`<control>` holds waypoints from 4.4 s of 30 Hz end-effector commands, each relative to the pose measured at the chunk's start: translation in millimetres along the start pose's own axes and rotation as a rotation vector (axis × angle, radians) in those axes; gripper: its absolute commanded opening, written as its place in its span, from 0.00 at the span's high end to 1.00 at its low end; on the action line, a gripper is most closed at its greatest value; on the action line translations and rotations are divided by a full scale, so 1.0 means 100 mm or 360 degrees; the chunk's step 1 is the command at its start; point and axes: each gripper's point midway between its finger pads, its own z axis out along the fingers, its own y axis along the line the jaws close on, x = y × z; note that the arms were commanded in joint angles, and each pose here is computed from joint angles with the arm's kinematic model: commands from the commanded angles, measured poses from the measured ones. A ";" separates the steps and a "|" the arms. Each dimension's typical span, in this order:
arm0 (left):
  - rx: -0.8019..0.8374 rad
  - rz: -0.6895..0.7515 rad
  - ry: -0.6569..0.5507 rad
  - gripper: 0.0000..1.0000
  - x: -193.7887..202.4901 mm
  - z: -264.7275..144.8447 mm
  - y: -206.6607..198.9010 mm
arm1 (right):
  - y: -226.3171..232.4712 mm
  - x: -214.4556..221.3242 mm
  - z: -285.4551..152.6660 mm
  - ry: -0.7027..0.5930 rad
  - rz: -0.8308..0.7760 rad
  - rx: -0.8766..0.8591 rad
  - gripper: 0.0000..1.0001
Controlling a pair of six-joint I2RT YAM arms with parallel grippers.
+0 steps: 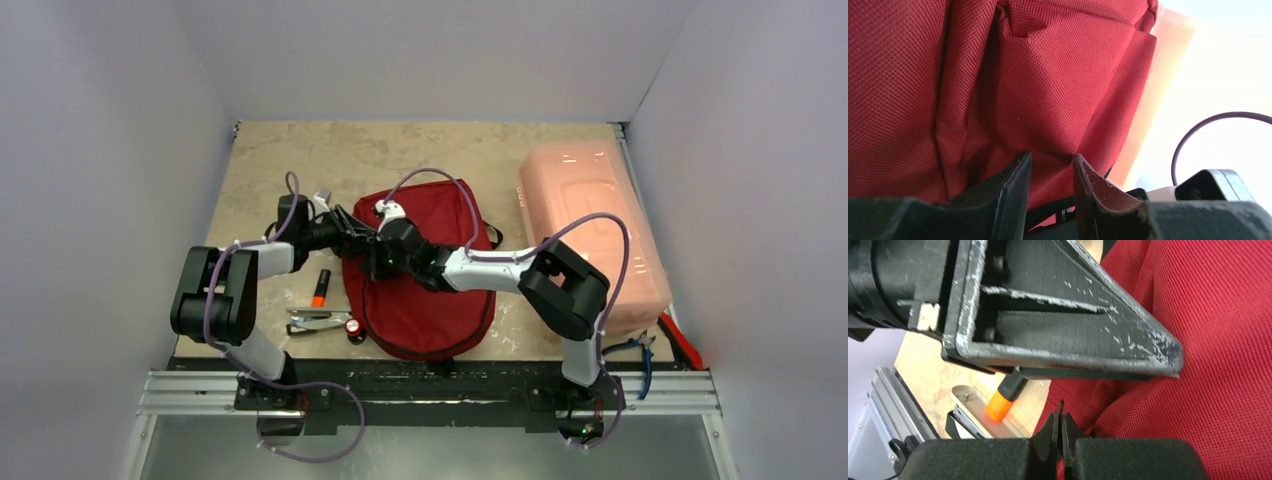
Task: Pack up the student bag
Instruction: Unzip the student bag at the center of the board, then pick up the personal item from the center of the board, then place the personal item in the student bag.
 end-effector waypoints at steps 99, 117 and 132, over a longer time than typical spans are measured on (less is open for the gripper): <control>-0.0357 0.1821 -0.0025 0.25 0.90 -0.58 -1.33 | -0.16 -0.71 -2.30 -0.0626 0.0229 0.0260 1.00; -0.0922 0.2752 0.0310 0.31 0.76 0.62 -0.86 | -0.97 -0.50 -3.13 -0.0870 0.0502 0.0530 1.00; -0.1032 0.2736 0.0088 0.82 0.56 0.62 -0.93 | -0.50 -0.55 -2.47 -0.0736 0.0584 0.0230 1.00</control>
